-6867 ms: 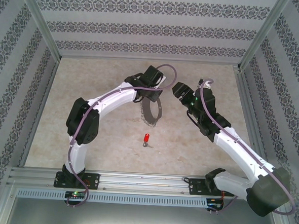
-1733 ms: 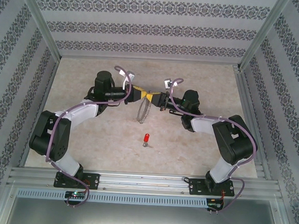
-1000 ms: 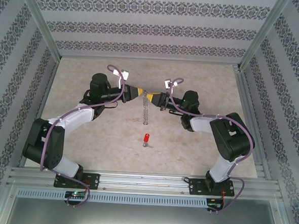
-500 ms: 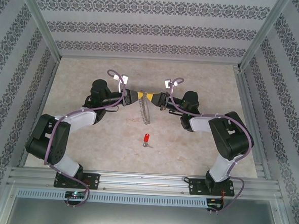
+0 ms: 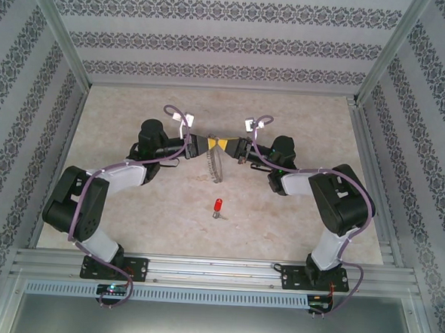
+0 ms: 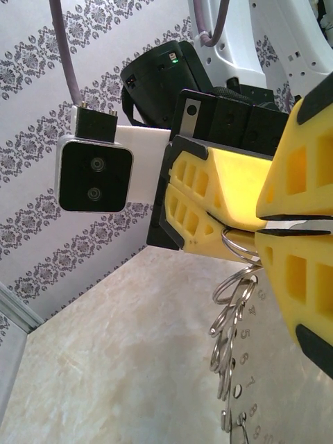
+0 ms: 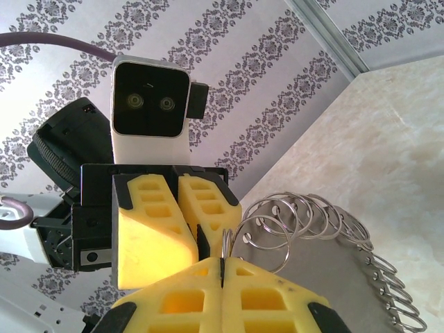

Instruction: Put the keys on the keyring

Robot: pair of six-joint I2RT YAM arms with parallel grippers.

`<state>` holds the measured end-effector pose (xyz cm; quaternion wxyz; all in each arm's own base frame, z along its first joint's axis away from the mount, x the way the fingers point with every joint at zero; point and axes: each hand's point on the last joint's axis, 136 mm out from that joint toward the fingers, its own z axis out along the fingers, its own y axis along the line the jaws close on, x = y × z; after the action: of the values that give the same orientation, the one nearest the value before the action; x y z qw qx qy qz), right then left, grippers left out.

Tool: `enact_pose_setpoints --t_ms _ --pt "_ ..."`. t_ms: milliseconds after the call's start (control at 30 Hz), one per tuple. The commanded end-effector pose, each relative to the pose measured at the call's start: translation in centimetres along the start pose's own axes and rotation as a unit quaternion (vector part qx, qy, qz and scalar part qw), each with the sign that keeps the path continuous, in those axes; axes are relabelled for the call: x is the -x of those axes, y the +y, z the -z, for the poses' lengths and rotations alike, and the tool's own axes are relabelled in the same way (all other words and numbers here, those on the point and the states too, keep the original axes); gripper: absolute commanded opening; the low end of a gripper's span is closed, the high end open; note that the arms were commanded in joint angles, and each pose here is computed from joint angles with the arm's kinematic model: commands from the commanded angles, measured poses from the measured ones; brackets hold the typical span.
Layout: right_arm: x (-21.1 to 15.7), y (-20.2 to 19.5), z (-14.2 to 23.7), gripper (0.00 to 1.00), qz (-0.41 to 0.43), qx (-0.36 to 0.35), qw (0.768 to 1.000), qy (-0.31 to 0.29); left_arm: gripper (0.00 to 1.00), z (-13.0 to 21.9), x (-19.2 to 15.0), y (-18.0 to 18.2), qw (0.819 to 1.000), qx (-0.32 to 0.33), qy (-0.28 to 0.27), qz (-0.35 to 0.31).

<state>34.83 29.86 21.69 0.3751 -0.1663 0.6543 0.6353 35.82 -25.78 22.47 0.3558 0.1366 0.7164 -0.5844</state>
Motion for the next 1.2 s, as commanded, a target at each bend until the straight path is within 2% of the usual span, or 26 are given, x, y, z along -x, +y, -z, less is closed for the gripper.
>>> enact_pose_setpoints --t_ms 0,167,333,400,733,900,1167 --pt "1.9 1.6 -0.3 0.0 0.04 0.028 0.999 -0.022 0.14 -0.7 1.3 -1.9 0.999 -0.032 -0.01 -0.03" --pt "2.0 1.5 -0.3 0.0 0.038 0.027 0.999 -0.023 0.12 -1.0 1.5 -2.2 0.999 -0.036 -0.01 -0.032" --pt "1.8 1.3 -0.3 0.0 0.037 0.026 0.999 -0.021 0.03 -1.1 1.7 -2.5 0.998 -0.041 -0.011 -0.037" --pt "1.8 1.2 -0.2 0.0 0.036 0.023 0.999 -0.023 0.03 -1.1 1.6 -2.5 0.998 -0.042 -0.01 -0.036" --pt "1.9 0.7 0.3 0.0 0.033 0.014 0.999 -0.029 0.17 0.4 1.8 -2.8 0.996 0.014 -0.021 -0.085" --pt "2.1 0.9 0.3 0.0 0.033 0.016 0.999 -0.031 0.28 1.0 1.8 -2.7 0.993 0.038 -0.025 -0.106" --pt "2.5 1.7 0.1 0.0 0.03 0.035 0.998 -0.032 0.29 0.3 1.2 -1.6 0.996 0.03 -0.012 -0.084"
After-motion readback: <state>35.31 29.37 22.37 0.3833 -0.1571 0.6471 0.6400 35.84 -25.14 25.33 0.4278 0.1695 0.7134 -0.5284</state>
